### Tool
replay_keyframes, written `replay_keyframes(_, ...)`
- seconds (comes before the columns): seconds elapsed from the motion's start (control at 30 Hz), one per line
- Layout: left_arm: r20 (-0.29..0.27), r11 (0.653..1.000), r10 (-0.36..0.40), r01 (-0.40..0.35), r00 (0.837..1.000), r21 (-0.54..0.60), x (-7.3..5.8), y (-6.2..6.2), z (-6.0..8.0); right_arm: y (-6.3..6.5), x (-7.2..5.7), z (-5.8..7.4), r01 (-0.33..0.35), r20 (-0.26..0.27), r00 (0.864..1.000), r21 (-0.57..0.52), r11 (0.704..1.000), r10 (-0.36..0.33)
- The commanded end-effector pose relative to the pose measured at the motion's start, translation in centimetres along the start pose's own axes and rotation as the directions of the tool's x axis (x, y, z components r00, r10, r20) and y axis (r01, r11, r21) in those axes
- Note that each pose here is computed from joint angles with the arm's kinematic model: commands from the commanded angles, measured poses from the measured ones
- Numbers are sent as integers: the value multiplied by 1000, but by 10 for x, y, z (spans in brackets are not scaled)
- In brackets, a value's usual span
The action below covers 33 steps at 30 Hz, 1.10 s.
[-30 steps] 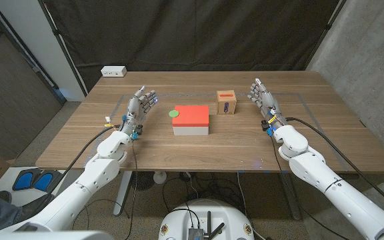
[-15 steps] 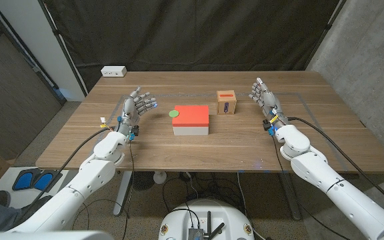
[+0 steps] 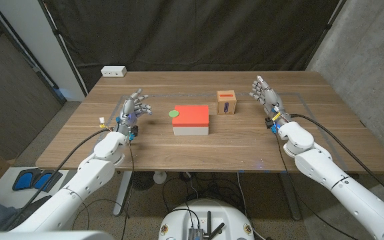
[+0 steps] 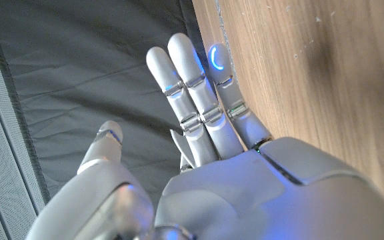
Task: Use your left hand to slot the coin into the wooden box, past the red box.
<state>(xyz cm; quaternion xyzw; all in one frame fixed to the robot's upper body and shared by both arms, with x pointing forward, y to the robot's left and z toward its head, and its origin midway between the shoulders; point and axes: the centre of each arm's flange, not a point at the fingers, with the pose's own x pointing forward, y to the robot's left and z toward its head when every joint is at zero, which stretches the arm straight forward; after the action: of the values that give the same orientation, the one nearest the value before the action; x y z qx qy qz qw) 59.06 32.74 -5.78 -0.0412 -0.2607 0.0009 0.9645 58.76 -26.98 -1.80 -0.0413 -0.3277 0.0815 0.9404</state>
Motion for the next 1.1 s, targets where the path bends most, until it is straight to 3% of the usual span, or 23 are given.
replay_keyframes(0.03,-34,999,49,-49,998,0,-8,6,0,12,-9,0,40,19,999,-16,999,-40)
replay_keyframes(0.2,-60,996,91,-89,994,28,-14,7,3,13,-15,-3,59,15,998,-10,998,-58)
replay_keyframes(0.53,-138,994,43,-56,989,-90,-25,4,-2,15,-23,-7,57,-13,998,-25,998,-58)
replay_keyframes(0.8,-246,990,74,-102,966,-101,-34,-2,-2,14,-28,-9,58,-23,998,-36,998,-59)
replay_keyframes(1.1,-335,992,74,-102,939,-68,-39,-2,14,11,-35,-12,60,-27,998,-28,998,-61)
